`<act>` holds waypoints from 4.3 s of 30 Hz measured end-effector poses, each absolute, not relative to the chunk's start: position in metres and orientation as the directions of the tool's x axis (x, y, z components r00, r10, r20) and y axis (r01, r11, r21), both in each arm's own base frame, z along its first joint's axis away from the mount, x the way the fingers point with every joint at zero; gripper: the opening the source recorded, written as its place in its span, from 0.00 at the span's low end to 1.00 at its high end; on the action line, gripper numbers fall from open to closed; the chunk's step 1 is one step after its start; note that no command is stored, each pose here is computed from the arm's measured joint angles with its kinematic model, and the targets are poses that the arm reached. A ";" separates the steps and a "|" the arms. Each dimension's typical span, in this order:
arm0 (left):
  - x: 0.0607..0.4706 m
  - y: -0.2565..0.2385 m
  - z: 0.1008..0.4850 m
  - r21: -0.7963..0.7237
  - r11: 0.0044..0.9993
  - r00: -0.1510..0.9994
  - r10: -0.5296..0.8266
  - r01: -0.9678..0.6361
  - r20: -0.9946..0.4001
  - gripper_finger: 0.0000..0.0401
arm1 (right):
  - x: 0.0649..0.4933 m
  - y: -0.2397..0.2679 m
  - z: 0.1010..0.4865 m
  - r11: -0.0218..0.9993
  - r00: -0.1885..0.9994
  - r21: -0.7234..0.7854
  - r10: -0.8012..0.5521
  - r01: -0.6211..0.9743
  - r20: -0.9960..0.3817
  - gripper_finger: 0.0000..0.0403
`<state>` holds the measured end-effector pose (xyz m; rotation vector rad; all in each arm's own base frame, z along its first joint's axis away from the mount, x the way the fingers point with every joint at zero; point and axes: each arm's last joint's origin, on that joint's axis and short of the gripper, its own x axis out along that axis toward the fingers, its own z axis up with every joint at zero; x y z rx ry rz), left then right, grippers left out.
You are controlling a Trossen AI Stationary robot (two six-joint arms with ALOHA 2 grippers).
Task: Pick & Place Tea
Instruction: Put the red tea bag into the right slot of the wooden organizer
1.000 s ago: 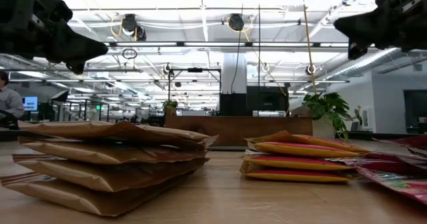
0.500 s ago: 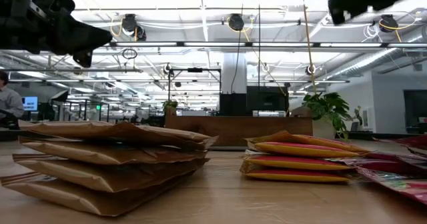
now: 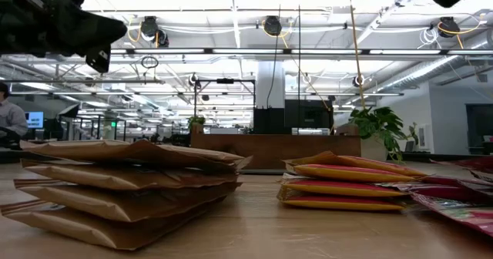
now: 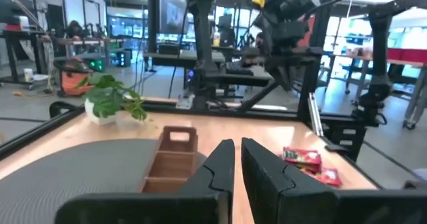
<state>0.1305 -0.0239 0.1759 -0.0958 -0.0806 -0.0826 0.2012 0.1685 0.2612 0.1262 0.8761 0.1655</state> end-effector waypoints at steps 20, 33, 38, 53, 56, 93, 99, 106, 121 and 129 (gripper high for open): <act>0.242 -0.080 0.203 0.012 0.977 0.964 -0.206 0.211 -0.169 0.04 | 0.205 0.162 0.162 0.905 0.477 0.407 0.305 0.125 -0.824 0.45; 0.311 -0.111 0.194 0.015 0.926 0.884 -0.354 0.376 -0.305 0.02 | 0.202 0.149 0.138 0.826 0.514 0.531 0.378 0.187 -0.770 0.51; 0.347 -0.133 0.187 -0.016 0.863 0.811 -0.481 0.505 -0.332 0.03 | 0.202 0.150 0.138 0.823 0.516 0.538 0.386 0.183 -0.765 0.51; 0.432 -0.179 0.167 -0.098 0.740 0.640 -0.633 0.665 -0.435 0.02 | 0.202 0.152 0.139 0.819 0.519 0.548 0.397 0.171 -0.757 0.51; 0.443 -0.187 0.161 -0.122 0.709 0.608 -0.669 0.694 -0.428 0.01 | 0.202 0.152 0.139 0.820 0.520 0.547 0.398 0.169 -0.756 0.51; 0.491 -0.156 0.131 -0.197 0.793 0.602 -0.575 0.577 -0.554 0.01 | 0.208 0.156 0.124 0.816 0.544 0.534 0.350 0.222 -0.762 0.50; 0.491 -0.156 0.131 -0.185 0.790 0.602 -0.575 0.585 -0.554 0.05 | 0.208 0.156 0.124 0.815 0.544 0.535 0.352 0.221 -0.761 0.46; 0.479 -0.184 0.134 -0.212 0.698 0.515 -0.668 0.684 -0.537 0.01 | 0.208 0.156 0.124 0.815 0.545 0.536 0.353 0.219 -0.760 0.45; 0.488 -0.170 0.123 -0.201 0.758 0.574 -0.613 0.620 -0.543 0.01 | 0.210 0.158 0.126 0.816 0.564 0.547 0.365 0.189 -0.740 0.45; 0.493 -0.162 0.117 -0.218 0.771 0.594 -0.610 0.598 -0.525 0.01 | 0.210 0.158 0.126 0.820 0.564 0.542 0.365 0.182 -0.741 0.44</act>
